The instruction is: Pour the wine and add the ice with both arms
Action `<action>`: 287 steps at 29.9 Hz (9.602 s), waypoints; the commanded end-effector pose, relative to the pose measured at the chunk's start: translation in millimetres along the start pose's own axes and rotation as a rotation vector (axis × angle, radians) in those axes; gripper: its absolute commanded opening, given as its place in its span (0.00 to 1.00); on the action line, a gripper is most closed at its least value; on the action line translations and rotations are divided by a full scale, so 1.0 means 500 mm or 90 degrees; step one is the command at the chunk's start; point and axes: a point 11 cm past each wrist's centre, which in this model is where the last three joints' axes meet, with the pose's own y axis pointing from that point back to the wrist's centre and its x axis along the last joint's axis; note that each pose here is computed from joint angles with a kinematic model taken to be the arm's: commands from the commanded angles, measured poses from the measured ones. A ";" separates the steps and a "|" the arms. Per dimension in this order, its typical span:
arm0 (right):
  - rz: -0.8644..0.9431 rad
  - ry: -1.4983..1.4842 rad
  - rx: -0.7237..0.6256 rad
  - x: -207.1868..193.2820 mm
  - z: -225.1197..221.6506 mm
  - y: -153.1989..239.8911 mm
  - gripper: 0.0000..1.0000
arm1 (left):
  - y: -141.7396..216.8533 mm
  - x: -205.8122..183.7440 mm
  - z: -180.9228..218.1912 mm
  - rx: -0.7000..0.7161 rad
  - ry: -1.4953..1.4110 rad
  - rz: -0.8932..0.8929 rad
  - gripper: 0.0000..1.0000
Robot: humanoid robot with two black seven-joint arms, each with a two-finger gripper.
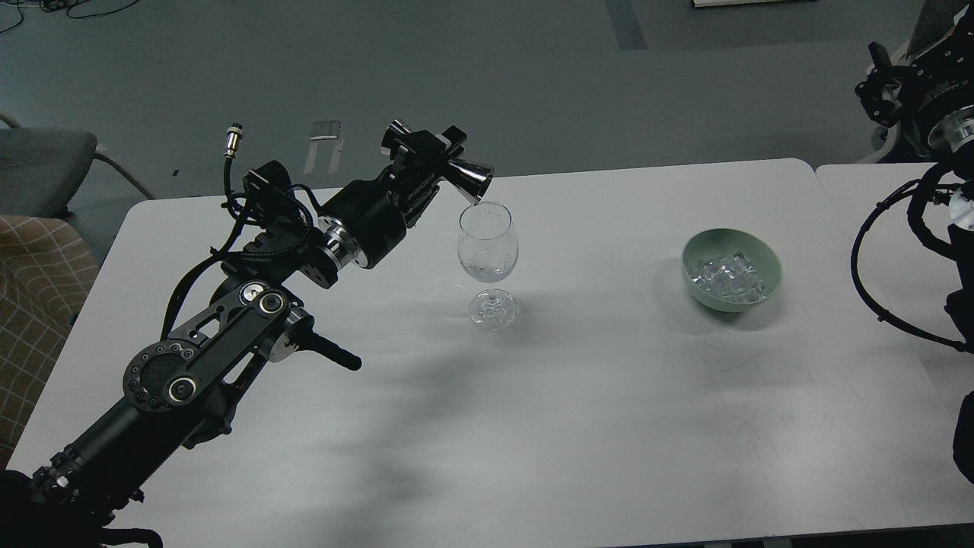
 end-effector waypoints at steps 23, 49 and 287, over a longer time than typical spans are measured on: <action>0.011 0.013 -0.012 0.012 0.008 0.005 1.00 | 0.125 0.233 -0.077 -0.159 0.717 0.358 0.01; 0.026 0.020 -0.014 0.021 0.008 0.008 1.00 | 0.191 0.237 -0.348 -0.102 0.864 0.534 0.14; -0.778 1.082 0.098 -0.578 0.356 0.229 0.00 | 0.355 0.469 -0.043 -0.142 0.302 0.358 0.98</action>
